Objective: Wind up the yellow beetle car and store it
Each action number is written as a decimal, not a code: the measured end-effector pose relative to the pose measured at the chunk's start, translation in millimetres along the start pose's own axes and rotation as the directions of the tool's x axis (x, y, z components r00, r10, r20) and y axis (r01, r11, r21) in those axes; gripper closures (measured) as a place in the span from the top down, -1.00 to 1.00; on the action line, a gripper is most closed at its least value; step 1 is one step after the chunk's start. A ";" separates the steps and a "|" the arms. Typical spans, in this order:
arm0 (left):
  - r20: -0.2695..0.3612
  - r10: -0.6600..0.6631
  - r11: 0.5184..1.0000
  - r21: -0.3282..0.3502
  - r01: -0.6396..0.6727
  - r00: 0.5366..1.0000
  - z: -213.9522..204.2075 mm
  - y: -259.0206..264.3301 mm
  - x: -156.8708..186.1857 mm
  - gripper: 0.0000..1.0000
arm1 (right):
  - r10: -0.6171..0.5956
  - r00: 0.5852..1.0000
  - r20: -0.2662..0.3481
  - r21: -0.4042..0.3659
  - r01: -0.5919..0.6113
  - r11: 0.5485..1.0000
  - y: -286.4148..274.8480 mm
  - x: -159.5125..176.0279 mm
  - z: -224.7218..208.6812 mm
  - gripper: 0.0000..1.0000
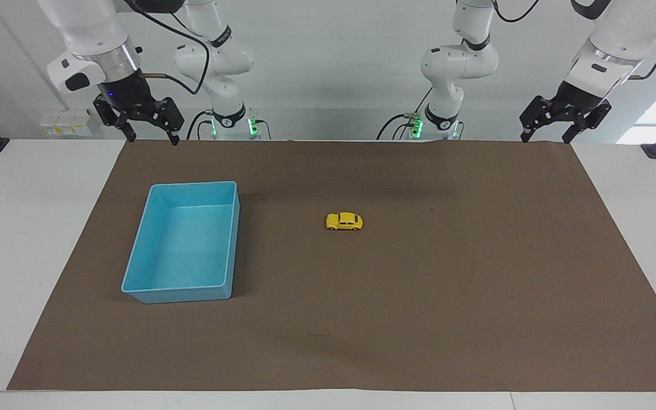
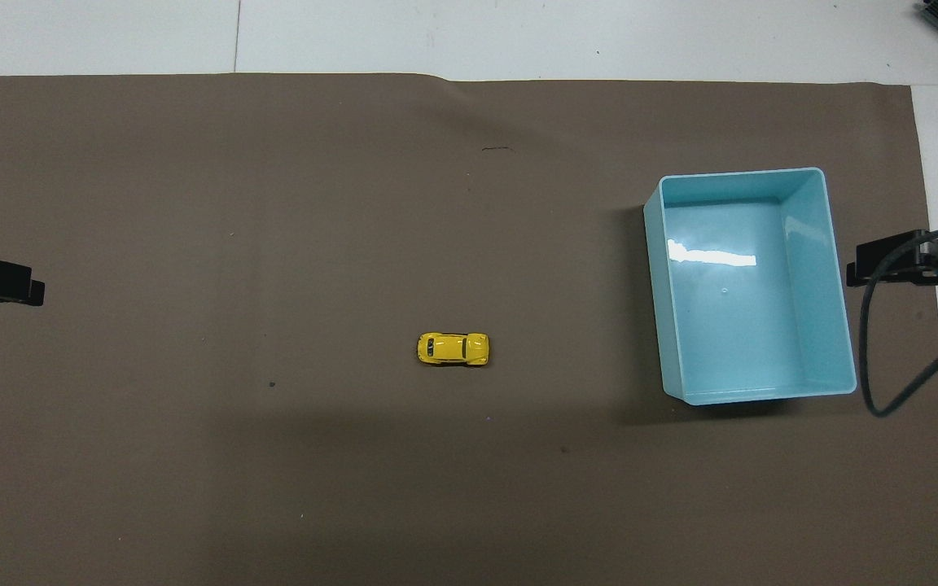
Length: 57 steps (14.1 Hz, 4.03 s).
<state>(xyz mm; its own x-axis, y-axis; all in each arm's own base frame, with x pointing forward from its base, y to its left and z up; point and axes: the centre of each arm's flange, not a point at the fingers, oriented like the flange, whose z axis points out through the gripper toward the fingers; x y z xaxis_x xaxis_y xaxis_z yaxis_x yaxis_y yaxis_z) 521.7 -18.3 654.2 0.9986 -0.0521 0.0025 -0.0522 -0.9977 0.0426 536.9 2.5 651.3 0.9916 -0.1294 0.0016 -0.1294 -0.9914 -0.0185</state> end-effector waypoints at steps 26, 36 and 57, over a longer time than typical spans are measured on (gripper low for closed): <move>0.030 -0.458 0.889 -0.009 0.458 0.889 88.5 121.7 10.6 1.00 | 0.002 1.000 0.000 0.000 -0.002 1.000 1.4 0.2 0.0 1.00; 0.081 -0.911 0.401 -0.057 0.914 0.405 118.3 172.2 17.2 1.00 | 0.002 1.000 0.000 0.000 -0.002 1.000 1.4 0.2 0.0 1.00; 0.005 -1.000 0.018 0.064 0.998 0.018 336.7 398.1 -30.4 1.00 | 0.002 1.000 0.000 0.000 -0.002 1.000 1.4 0.2 0.0 1.00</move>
<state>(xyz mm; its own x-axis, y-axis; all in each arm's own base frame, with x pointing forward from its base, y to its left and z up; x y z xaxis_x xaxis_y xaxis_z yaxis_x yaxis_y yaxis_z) 470.6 -428.3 334.6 0.0702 0.9964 -0.0480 0.9955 -0.0730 -0.0602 536.9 1.1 651.3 0.9913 -0.1319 0.0016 -0.1318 -0.9911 -0.0186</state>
